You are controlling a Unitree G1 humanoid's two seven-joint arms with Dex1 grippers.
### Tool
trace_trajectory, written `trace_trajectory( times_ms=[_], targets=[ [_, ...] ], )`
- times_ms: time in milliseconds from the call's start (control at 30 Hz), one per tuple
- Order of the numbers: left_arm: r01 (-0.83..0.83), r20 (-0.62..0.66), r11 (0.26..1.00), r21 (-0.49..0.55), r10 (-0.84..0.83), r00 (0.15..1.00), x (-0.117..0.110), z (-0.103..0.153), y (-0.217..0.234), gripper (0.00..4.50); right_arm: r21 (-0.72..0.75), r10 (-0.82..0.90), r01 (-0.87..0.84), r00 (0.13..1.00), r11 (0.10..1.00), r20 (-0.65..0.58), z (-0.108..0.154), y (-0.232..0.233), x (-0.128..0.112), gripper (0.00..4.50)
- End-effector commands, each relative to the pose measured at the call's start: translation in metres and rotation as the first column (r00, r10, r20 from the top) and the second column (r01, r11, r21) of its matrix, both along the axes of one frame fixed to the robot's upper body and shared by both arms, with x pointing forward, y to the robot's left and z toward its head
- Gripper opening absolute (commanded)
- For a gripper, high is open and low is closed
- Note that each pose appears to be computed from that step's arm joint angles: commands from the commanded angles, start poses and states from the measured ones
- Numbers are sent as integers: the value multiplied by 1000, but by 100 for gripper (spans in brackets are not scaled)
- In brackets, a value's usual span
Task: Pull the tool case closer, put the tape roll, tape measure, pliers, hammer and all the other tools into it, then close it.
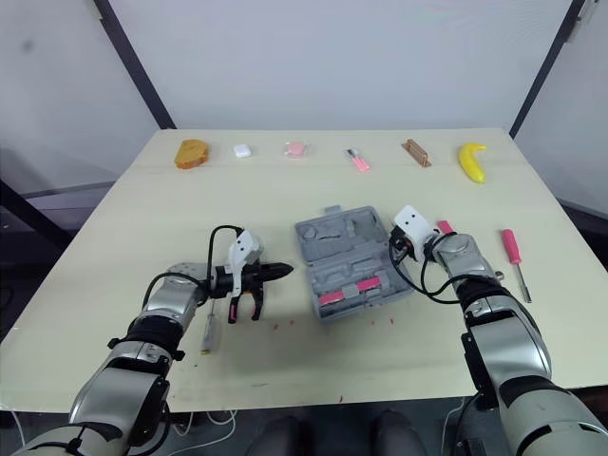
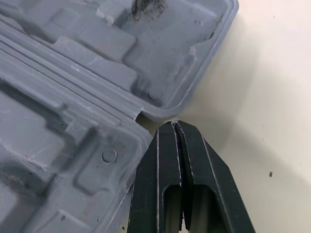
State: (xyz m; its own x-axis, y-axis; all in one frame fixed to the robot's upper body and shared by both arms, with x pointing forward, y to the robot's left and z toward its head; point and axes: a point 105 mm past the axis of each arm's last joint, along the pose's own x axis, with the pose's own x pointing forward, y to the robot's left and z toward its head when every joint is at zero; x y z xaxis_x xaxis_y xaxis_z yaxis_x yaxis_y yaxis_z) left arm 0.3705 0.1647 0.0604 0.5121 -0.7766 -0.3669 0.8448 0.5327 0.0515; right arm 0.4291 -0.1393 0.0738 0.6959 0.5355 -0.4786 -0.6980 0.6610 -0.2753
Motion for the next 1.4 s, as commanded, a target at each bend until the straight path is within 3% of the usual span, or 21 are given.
trace_trajectory(
  times_ms=[33,900,1400],
  targets=[
    [15,39,1000,-3,-15,999,6,10,-5,0,6,17,-17,1000,1000,-7,2,3,0,4],
    [37,13,999,16,-38,999,12,-1,-22,0,34,82,-81,996,996,-27,3,15,-5,4],
    [75,0,997,25,-75,997,7,-4,-26,0,65,219,-213,970,975,-108,-6,19,-26,4]
  ],
)
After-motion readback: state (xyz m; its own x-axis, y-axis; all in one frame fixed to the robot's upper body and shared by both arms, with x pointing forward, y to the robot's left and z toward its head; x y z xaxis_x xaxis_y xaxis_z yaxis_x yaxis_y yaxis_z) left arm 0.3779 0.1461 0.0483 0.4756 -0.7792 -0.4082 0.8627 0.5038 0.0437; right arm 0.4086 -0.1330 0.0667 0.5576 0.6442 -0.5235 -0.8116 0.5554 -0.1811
